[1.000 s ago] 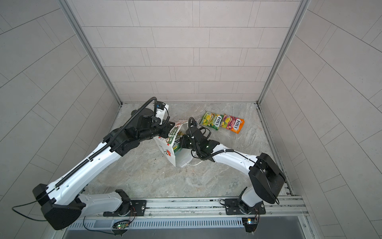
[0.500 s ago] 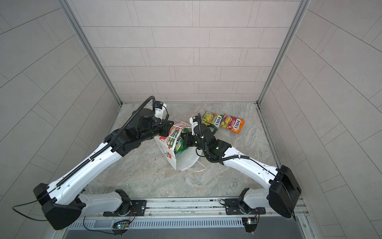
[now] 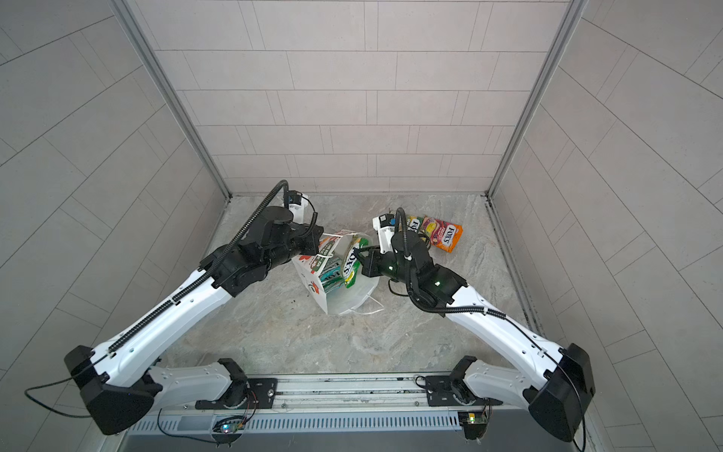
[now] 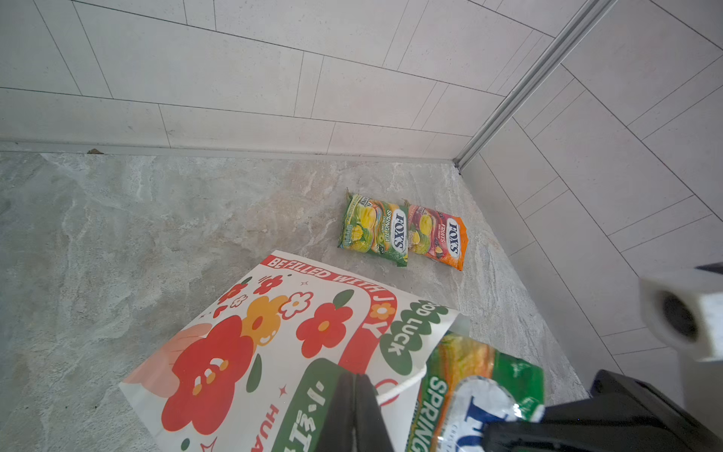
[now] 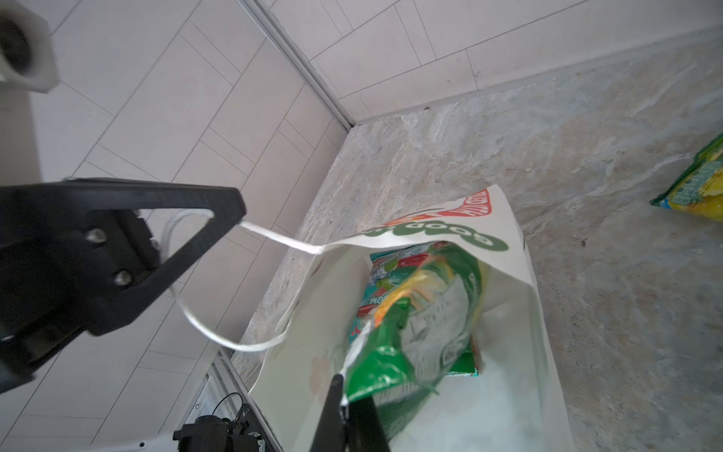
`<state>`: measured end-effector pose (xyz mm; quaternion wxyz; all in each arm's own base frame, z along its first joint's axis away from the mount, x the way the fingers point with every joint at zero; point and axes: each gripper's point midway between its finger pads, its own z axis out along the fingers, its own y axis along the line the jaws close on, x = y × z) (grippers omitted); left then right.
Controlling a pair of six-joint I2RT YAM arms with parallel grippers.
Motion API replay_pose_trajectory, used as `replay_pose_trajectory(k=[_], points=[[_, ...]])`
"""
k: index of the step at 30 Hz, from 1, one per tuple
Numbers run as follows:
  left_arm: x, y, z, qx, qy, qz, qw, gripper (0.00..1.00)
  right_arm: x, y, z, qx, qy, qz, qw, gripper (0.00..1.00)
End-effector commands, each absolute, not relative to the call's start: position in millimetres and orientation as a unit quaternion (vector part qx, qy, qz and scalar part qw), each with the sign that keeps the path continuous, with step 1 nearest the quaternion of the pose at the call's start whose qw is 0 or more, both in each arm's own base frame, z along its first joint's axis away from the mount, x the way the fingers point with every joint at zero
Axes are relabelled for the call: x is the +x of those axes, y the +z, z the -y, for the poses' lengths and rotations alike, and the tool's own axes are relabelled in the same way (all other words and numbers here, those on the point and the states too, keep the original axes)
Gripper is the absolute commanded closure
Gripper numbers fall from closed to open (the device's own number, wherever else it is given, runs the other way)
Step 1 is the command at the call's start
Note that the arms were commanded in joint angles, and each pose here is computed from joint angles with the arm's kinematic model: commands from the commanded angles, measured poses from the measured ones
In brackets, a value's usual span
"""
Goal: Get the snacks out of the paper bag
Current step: 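Lift the green packet up out of the bag with the right gripper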
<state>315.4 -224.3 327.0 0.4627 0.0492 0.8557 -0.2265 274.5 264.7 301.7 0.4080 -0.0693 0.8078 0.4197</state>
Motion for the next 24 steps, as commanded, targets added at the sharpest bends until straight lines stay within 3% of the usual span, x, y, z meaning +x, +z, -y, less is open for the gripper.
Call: replay_pose_trajectory(k=[1,17,24], points=[[315.3,333.2,224.2,0.050,-0.231,-0.848,0.473,1.00,256.5,338.3,-263.5,-0.111,0.455,-0.771,0.432,1.00],[312.1,330.1,235.6,0.080,-0.246,-0.849,0.461,1.00,215.3,412.0,-214.4,-0.143,0.443,-0.711,0.528,1.00],[312.0,329.5,237.8,0.083,-0.250,-0.849,0.458,1.00,228.9,398.2,-165.2,-0.086,0.323,-0.755,0.565,1.00]])
